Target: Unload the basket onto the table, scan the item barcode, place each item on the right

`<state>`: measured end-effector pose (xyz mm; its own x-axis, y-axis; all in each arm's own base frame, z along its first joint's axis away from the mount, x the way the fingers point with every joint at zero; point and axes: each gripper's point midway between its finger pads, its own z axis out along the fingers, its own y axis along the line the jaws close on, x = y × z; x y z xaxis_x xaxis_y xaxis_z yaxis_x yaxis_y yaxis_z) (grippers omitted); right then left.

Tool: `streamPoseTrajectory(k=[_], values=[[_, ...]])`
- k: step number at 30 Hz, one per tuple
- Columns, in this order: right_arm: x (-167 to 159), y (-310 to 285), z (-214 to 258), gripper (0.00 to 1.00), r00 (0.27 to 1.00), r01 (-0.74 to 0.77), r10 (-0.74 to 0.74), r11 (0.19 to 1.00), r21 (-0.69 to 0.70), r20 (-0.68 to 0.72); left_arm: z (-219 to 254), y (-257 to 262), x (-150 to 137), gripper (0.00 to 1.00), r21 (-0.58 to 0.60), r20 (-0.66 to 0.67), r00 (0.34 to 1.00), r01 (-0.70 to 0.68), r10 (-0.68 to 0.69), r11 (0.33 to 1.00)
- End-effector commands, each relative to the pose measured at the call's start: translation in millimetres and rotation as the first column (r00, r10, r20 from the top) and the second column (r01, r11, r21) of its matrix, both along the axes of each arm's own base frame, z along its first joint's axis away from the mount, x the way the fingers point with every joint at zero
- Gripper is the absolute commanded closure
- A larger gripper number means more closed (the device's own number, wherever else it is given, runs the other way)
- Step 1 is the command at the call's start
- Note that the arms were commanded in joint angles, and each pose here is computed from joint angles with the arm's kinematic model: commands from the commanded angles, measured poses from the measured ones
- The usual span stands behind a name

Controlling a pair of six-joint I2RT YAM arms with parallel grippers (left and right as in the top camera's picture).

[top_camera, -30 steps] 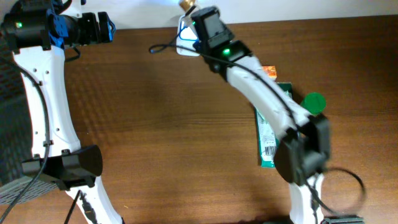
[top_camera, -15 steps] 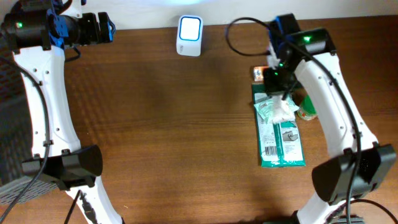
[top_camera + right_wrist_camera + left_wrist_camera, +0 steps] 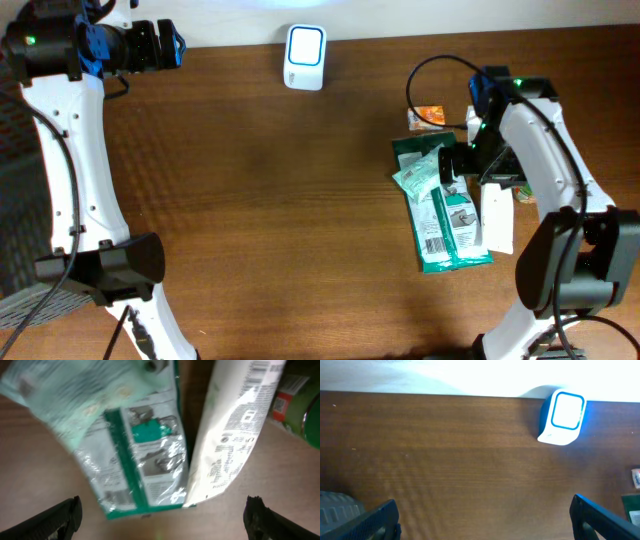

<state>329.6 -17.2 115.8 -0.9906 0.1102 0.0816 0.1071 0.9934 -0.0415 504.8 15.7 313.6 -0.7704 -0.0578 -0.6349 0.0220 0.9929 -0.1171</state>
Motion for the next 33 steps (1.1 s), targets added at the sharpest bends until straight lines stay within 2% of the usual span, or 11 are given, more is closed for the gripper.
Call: streamPoseTrajectory(k=[1, 7, 9, 12, 19, 27, 31, 33], values=[[17, 25, 68, 0.02, 0.981, -0.093, 0.072, 0.989, 0.115, 0.178, 6, 0, 0, 0.01, 0.002, 0.019, 1.000, 0.012, -0.012, 1.000], [-2, 60, 192, 0.02, 0.895, -0.201, 0.100, 0.961, 0.193, 0.434, 6, 0, 0, 0.01, 0.002, 0.019, 1.000, 0.012, -0.012, 1.000], [-11, 64, 235, 0.02, 0.831, -0.231, 0.093, 0.955, 0.188, 0.549, 6, 0, 0, 0.01, 0.002, 0.019, 1.000, 0.012, -0.012, 1.000], [-25, 62, 269, 0.02, 0.758, -0.247, 0.094, 0.957, 0.151, 0.645, 6, 0, 0, 0.01, 0.002, 0.019, 1.000, 0.012, -0.012, 1.000], [-71, 53, 311, 0.02, 0.643, -0.247, 0.106, 0.966, 0.075, 0.759, 6, 0, 0, 0.01, 0.002, 0.019, 1.000, 0.012, -0.012, 1.000], [-143, 49, 353, 0.02, 0.469, -0.243, 0.104, 0.970, 0.015, 0.877, 6, 0, 0, 0.01, 0.002, 0.019, 1.000, 0.012, -0.012, 1.000], [-153, 41, 366, 0.02, 0.351, -0.204, 0.107, 0.978, -0.035, 0.930, 6, 0, 0, 0.01, 0.002, 0.019, 1.000, 0.012, -0.012, 1.000], [-152, 38, 367, 0.02, 0.268, -0.186, 0.107, 0.981, -0.057, 0.957, 6, 0, 0, 0.01, 0.002, 0.019, 1.000, 0.012, -0.012, 1.000]])
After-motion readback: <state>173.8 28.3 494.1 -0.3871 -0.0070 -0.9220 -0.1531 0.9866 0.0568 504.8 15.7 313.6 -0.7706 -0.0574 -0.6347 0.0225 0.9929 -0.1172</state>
